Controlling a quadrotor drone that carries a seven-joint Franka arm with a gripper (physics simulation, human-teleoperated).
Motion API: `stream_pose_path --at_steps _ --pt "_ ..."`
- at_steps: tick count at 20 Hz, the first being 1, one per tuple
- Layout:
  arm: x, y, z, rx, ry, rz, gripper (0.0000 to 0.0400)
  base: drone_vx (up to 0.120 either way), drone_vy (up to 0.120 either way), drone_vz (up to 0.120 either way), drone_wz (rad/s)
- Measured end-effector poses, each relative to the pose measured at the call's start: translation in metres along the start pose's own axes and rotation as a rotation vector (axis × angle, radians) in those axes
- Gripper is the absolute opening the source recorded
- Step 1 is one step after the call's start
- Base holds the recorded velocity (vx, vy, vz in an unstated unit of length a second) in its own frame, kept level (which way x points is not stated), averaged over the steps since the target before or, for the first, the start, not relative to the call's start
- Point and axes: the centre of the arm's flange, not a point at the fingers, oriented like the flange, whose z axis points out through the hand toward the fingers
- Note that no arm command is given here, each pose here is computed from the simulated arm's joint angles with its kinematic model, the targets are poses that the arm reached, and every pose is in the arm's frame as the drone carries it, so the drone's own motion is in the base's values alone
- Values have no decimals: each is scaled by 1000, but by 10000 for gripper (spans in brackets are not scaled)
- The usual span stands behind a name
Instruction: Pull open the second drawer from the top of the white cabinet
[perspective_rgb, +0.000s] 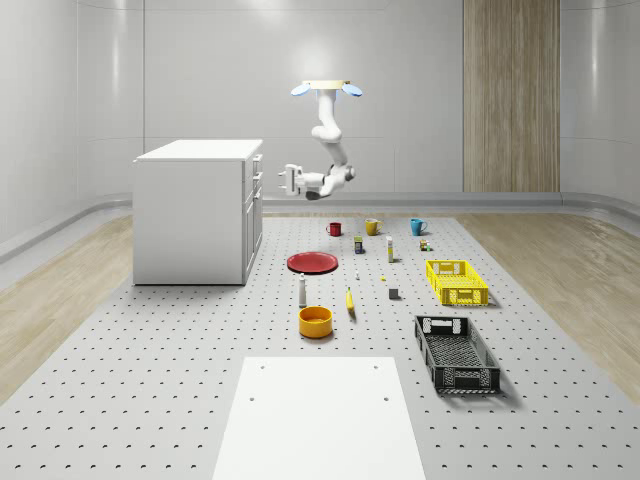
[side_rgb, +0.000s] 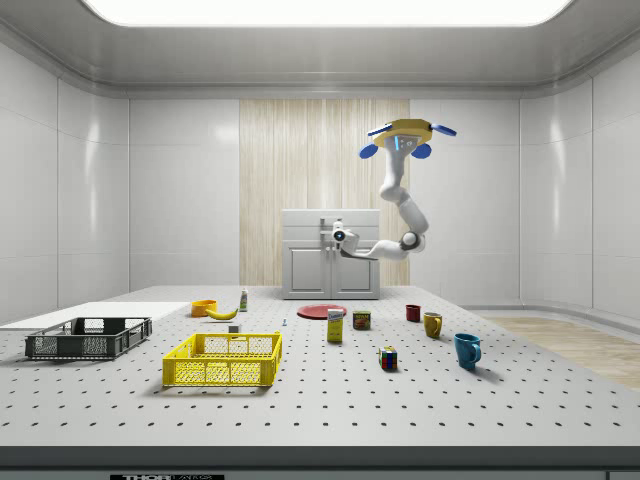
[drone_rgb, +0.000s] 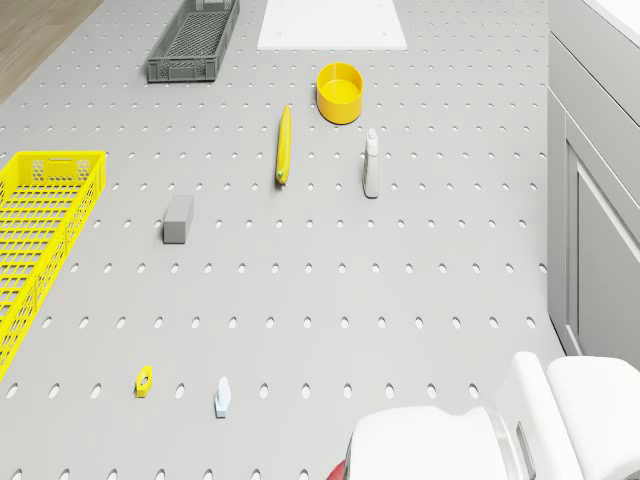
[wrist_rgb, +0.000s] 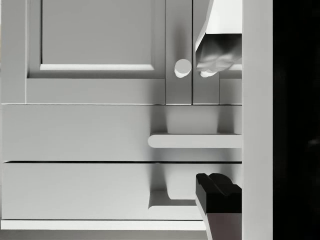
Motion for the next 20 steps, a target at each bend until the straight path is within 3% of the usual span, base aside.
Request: stream_pose_path --at_steps 6,13,20 --pt "2 -1 32 0 0 0 300 0 0 0 0" --pt "13 9 54 0 0 0 300 0 0 0 0" --pt "18 13 78 0 0 0 300 0 0 0 0"
